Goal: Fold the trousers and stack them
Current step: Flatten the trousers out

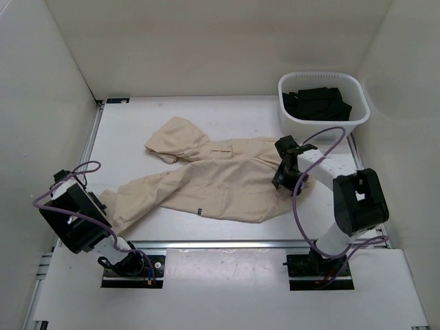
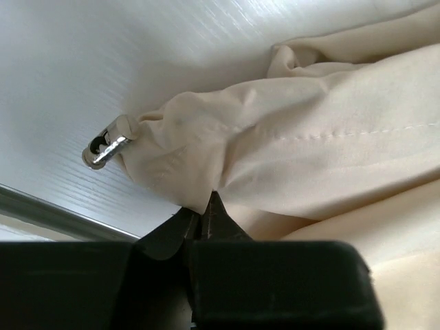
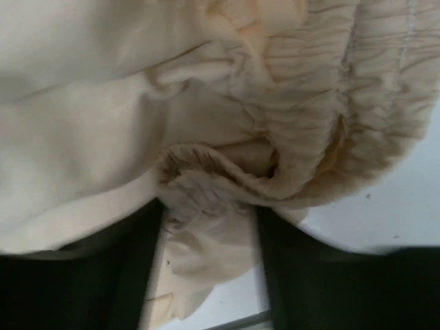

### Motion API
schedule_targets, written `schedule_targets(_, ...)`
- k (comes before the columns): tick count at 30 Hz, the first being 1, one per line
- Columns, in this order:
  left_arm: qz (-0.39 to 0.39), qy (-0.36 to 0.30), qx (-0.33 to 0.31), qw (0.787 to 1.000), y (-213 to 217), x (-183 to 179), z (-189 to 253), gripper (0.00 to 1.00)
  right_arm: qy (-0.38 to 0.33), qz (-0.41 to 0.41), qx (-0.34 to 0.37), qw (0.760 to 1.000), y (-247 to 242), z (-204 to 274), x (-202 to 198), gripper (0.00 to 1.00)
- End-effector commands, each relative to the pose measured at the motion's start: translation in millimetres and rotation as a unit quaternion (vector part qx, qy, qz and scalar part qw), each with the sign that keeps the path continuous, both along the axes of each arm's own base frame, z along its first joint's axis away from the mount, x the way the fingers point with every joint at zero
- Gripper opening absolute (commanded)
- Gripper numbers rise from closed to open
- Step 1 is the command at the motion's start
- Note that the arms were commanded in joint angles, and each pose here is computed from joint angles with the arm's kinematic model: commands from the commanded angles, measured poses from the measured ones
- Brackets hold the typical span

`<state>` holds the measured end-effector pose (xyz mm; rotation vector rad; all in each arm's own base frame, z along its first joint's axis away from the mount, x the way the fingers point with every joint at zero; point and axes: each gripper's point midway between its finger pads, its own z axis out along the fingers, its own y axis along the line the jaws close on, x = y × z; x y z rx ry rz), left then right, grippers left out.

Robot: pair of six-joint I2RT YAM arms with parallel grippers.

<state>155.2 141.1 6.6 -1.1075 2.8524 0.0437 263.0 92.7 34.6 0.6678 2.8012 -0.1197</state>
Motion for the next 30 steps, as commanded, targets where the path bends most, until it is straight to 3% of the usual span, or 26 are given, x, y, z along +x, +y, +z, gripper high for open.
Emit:
schedule_targets(1, 0.005, -0.014, 0.016, 1.000, 8.6, 5.1, -5.4, 0.14, 0.011, -0.032, 0.013, 0.999, -2.7, -14.6, 10.2, 0.48)
schedule_targets(5, 0.020, -0.046, 0.077, 0.996, 40.5, 19.4, 24.4, 0.14, 0.019, -0.049, 0.018, 0.998, -13.6, -14.9, 21.4, 0.00)
schedule_targets(9, 0.047, -0.066, 0.142, 0.987, 76.1, 25.2, 62.5, 0.14, -0.050, -0.040, 0.018, 0.998, -25.5, 41.9, 38.6, 0.00)
schedule_targets(13, 0.063, -0.093, 0.183, 0.977, 95.2, 29.4, 100.1, 0.14, -0.140, -0.099, 0.002, 0.985, -59.9, 126.2, 4.6, 0.00)
schedule_targets(15, 0.065, -0.091, 0.190, 0.975, 94.2, 25.6, 105.3, 0.14, -0.105, -0.151, -0.018, 0.983, -85.8, 105.8, -44.0, 0.00)
schedule_targets(16, 0.066, -0.084, 0.190, 0.976, 88.7, 18.4, 102.9, 0.14, -0.125, -0.185, -0.007, 0.975, -92.1, 107.9, -63.4, 0.00)
schedule_targets(18, 0.066, -0.082, 0.188, 0.977, 83.7, 13.8, 99.6, 0.14, -0.061, -0.240, -0.030, 0.969, -109.1, 70.8, -118.1, 0.00)
schedule_targets(20, 0.070, -0.066, 0.180, 0.979, 76.8, 1.7, 88.0, 0.14, -0.054, -0.302, -0.032, 0.951, -116.6, 58.5, -151.8, 0.00)
schedule_targets(25, 0.072, -0.050, 0.177, 0.980, 68.9, -9.7, 71.7, 0.14, -0.102, -0.426, -0.081, 0.895, -142.5, 58.5, -181.7, 0.00)
schedule_targets(30, 0.084, -0.051, 0.209, 0.973, 80.2, -13.4, 74.2, 0.14, -0.096, -0.438, -0.156, 0.880, -165.2, 81.8, -194.5, 0.04)
